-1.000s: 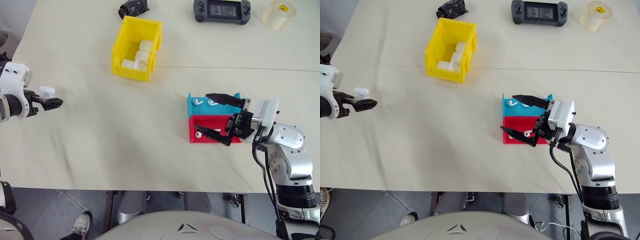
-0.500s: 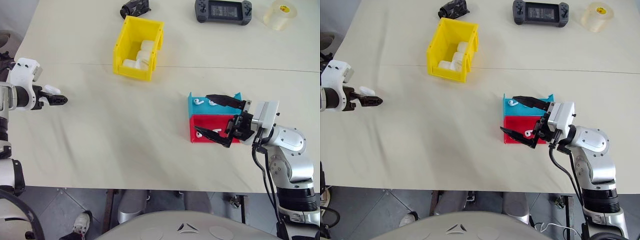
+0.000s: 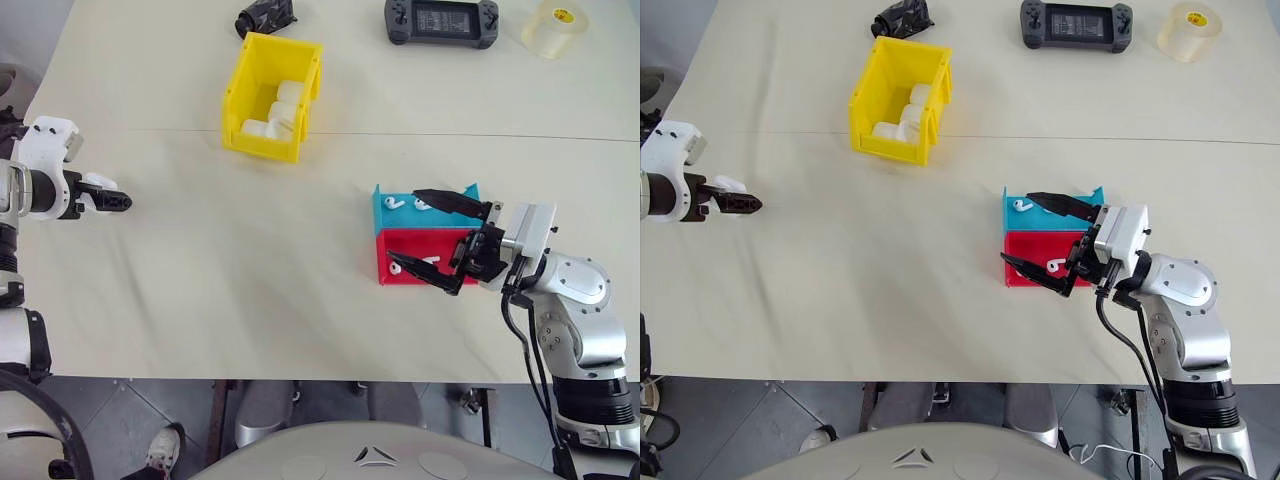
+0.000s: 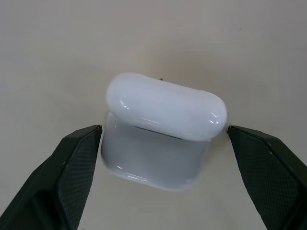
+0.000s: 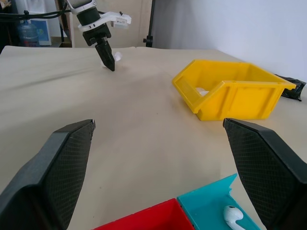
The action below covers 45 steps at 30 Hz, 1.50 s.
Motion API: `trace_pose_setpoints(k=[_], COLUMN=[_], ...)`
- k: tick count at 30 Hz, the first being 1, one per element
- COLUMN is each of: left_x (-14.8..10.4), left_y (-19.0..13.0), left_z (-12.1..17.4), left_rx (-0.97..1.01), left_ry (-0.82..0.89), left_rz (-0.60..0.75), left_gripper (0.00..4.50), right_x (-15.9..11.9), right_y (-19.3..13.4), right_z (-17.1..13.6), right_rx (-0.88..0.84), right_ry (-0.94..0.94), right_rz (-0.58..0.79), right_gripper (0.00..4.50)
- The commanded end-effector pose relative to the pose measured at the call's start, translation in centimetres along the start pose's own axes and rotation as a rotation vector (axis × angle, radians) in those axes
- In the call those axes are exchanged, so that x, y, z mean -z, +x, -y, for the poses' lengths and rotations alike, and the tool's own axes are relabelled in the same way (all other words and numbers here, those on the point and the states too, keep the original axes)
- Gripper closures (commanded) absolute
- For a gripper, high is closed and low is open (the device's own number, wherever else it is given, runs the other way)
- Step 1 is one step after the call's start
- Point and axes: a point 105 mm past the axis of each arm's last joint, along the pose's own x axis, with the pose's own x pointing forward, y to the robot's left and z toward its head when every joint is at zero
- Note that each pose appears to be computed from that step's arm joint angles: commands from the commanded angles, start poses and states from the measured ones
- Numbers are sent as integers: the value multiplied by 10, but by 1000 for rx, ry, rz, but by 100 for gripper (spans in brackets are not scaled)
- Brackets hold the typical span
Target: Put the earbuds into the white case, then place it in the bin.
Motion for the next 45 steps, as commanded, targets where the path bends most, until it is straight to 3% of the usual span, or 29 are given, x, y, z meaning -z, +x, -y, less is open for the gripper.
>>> trace_pose_setpoints(k=[1, 9, 19, 22, 25, 28, 31, 36, 38, 42, 45], left_x=[8, 13, 16, 19, 21, 20, 11, -25, -37, -40, -21], left_y=[-1, -4, 3, 3, 2, 2, 0, -17, -38, -70, -64], left_z=[1, -9, -11, -12, -11, -11, -5, 34, 64, 96, 122], left_rx=[36, 28, 7, -2, 3, 6, 49, 265, 422, 575, 661], left_ry=[72, 153, 83, 75, 67, 56, 56, 208, 336, 358, 460], left_rz=[-25, -51, -61, -76, -80, -59, 29, 433, 677, 1055, 1057], left_gripper=[3, 3, 3, 62, 155, 169, 169, 169, 169, 169, 169], right_x=[-10, -9, -8, -8, -9, -9, -8, -7, -7, -8, -9], right_y=[3, 4, 3, 2, 1, 1, 0, -3, -4, -9, -16], right_z=[-3, -2, -2, -3, -2, -1, 0, 1, 1, 3, 5], right_rx=[-10, -1, 14, 15, 16, 15, 13, 13, 13, 21, 32], right_ry=[-42, -42, -45, -47, -48, -50, -50, -50, -50, -58, -63], right_rz=[32, 34, 32, 30, 28, 25, 21, 10, 4, -17, -41], right_gripper=[0, 0, 0, 0, 0, 0, 0, 0, 0, 0, 0])
